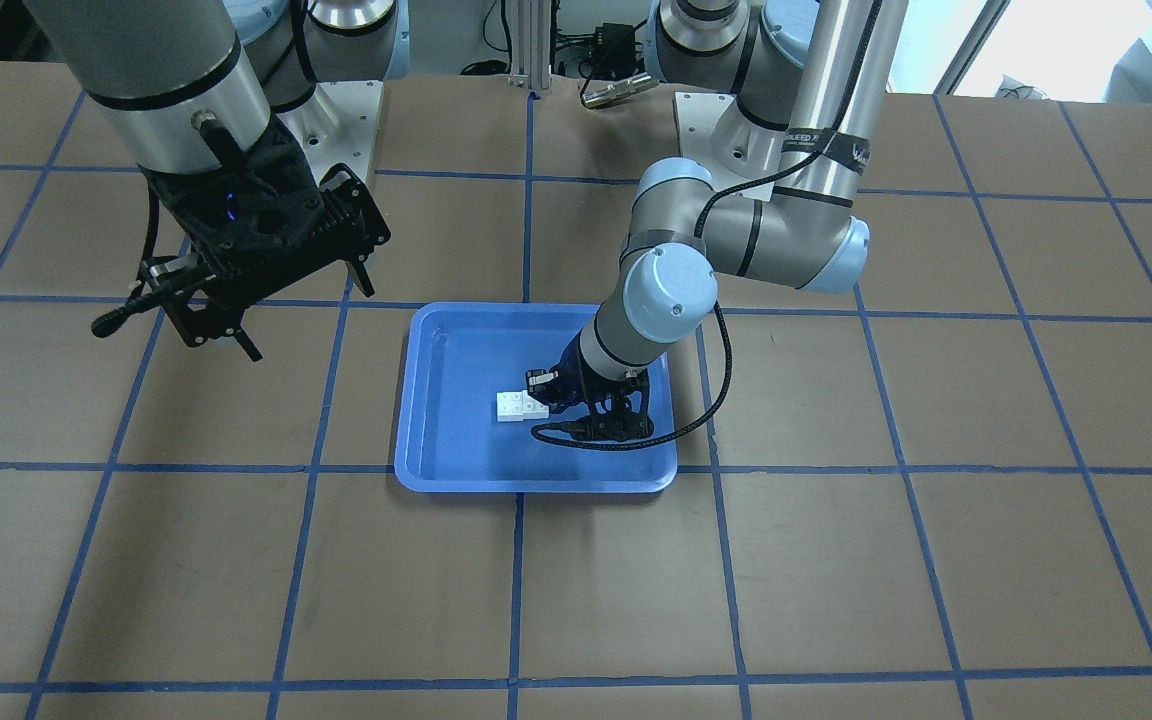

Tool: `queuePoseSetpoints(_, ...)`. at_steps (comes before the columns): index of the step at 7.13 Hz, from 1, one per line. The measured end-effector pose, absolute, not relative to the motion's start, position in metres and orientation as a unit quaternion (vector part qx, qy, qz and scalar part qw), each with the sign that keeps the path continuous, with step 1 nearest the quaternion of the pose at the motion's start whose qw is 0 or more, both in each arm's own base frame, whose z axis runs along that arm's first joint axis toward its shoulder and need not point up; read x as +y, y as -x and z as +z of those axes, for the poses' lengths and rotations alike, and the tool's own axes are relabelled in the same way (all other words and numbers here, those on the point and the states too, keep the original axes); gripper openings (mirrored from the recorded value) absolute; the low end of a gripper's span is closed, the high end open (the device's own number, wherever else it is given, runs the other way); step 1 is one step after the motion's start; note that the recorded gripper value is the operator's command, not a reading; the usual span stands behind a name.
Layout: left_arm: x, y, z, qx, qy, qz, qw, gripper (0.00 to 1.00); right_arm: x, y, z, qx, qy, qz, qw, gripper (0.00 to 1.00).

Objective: Assemble white blocks and place on blue tray

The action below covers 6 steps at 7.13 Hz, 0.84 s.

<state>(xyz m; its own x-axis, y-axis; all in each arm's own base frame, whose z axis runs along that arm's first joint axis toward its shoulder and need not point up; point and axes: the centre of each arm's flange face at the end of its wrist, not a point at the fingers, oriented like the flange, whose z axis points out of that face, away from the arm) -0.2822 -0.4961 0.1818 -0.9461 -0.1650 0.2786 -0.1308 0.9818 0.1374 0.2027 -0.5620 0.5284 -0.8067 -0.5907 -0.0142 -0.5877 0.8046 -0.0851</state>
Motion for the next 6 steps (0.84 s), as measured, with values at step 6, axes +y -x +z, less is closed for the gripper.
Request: queuePoseSetpoints(6,-0.536,0.220,0.293,-0.999,-0.007,-0.010,0.050,0.29,-0.542,-0.140,0.545,0.993,0.117,0.024,-0.002,1.00)
